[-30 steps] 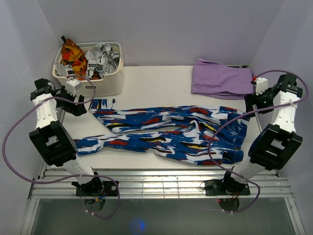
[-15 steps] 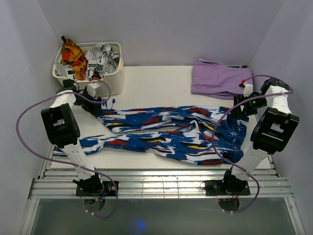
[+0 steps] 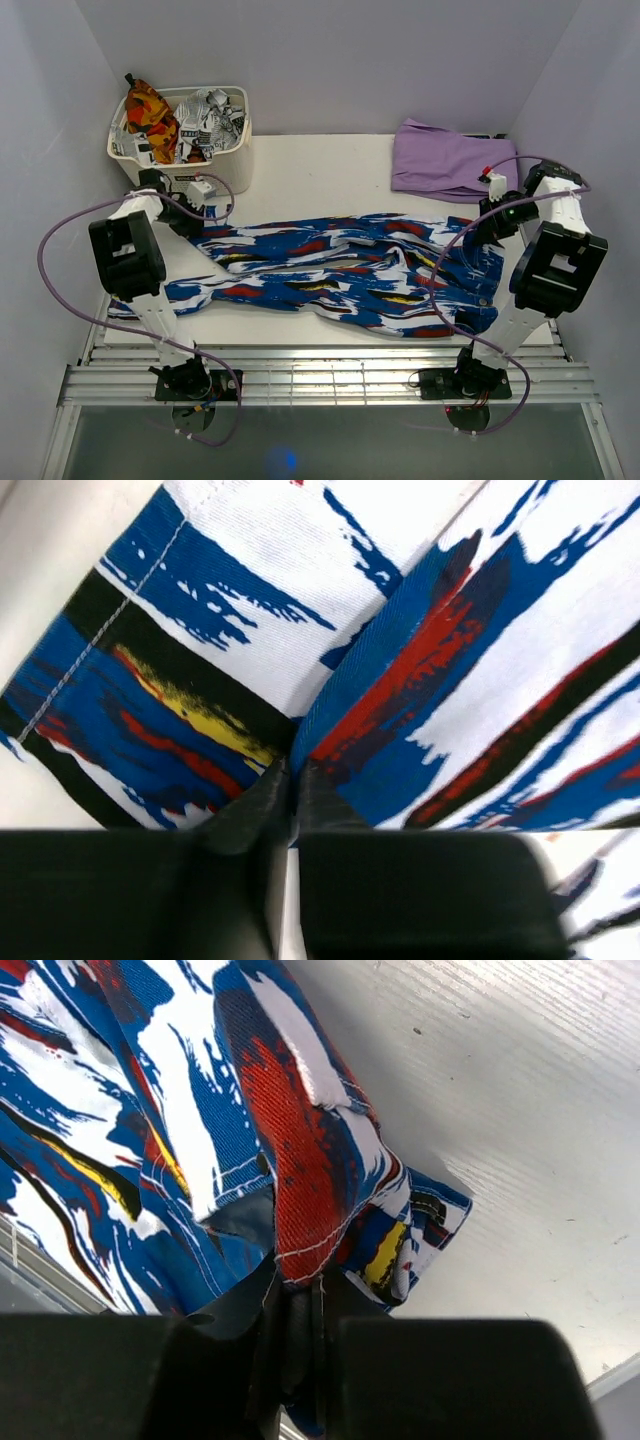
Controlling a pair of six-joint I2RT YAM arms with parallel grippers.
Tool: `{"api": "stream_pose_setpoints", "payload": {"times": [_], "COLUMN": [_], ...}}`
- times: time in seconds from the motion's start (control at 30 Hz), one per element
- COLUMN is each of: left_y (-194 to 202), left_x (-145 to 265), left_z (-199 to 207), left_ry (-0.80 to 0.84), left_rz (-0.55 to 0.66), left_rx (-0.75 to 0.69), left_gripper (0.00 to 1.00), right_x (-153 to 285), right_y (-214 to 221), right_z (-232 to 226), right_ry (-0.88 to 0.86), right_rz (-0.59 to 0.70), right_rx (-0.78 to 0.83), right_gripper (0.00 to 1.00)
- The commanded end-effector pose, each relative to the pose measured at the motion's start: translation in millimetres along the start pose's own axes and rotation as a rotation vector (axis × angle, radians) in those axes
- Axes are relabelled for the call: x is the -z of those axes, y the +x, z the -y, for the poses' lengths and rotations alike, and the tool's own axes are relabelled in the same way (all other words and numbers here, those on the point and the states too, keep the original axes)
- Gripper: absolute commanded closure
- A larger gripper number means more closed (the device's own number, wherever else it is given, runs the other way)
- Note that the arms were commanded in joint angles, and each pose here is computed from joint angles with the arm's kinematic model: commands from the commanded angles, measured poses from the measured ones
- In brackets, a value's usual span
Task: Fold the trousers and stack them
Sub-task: Flatten the trousers out
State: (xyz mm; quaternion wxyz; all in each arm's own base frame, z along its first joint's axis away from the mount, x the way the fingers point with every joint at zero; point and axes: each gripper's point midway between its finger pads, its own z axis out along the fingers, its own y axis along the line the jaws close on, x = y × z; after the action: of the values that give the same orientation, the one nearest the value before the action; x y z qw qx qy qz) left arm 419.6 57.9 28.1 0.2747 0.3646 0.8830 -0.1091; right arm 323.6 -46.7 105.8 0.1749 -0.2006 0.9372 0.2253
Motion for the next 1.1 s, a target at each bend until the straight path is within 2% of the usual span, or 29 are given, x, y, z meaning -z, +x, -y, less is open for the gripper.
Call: {"api": "stream_pose_setpoints", "payload": {"times": [0.0,0.03,0.17,0.2,0.23,0.33,0.4,0.57,0.73,0.83,0.97,1.0,1.07], "left_y": [-18,-20,-30,-36,-29,-23,-23,-26,-22,-18,-27,-24,-22], "left_x": [53,63,128,155,174,229,257,295,272,234,164,123,95], "left_z": [-9,-10,-15,-12,-15,-6,11,37,41,25,1,-1,-17], "left_ry": [-0.109,-0.129,-0.278,-0.342,-0.398,-0.583,-0.688,-0.857,-0.768,-0.654,-0.467,-0.380,-0.353], "left_rz": [0.051,0.065,0.151,0.188,0.203,0.238,0.263,0.304,0.305,0.297,0.238,0.183,0.132], "left_rx": [-0.017,-0.005,0.066,0.065,0.106,0.112,0.073,0.027,0.048,0.100,0.146,0.173,0.225], "left_gripper": [0.92,1.00,1.00,1.00,1.00,1.00,1.00,1.00,1.00,1.00,0.97,0.96,0.86], "right_x": [35,37,54,65,68,79,88,104,97,86,67,64,43], "right_y": [-26,-28,-32,-35,-34,-29,-25,-21,-16,-16,-27,-30,-32], "right_z": [-7,-6,-11,-15,-16,-19,-22,-33,-10,15,62,70,90], "right_ry": [0.086,0.104,0.188,0.226,0.242,0.311,0.360,0.430,0.496,0.505,0.510,0.509,0.471], "right_rz": [0.093,0.107,0.164,0.189,0.199,0.232,0.256,0.308,0.277,0.224,0.154,0.149,0.101], "right_rx": [0.102,0.117,0.176,0.202,0.214,0.261,0.292,0.345,0.317,0.260,0.180,0.156,0.086], "right_gripper": [0.92,0.92,0.92,0.92,0.92,0.92,0.92,0.92,0.92,0.92,0.92,0.92,0.92]}}
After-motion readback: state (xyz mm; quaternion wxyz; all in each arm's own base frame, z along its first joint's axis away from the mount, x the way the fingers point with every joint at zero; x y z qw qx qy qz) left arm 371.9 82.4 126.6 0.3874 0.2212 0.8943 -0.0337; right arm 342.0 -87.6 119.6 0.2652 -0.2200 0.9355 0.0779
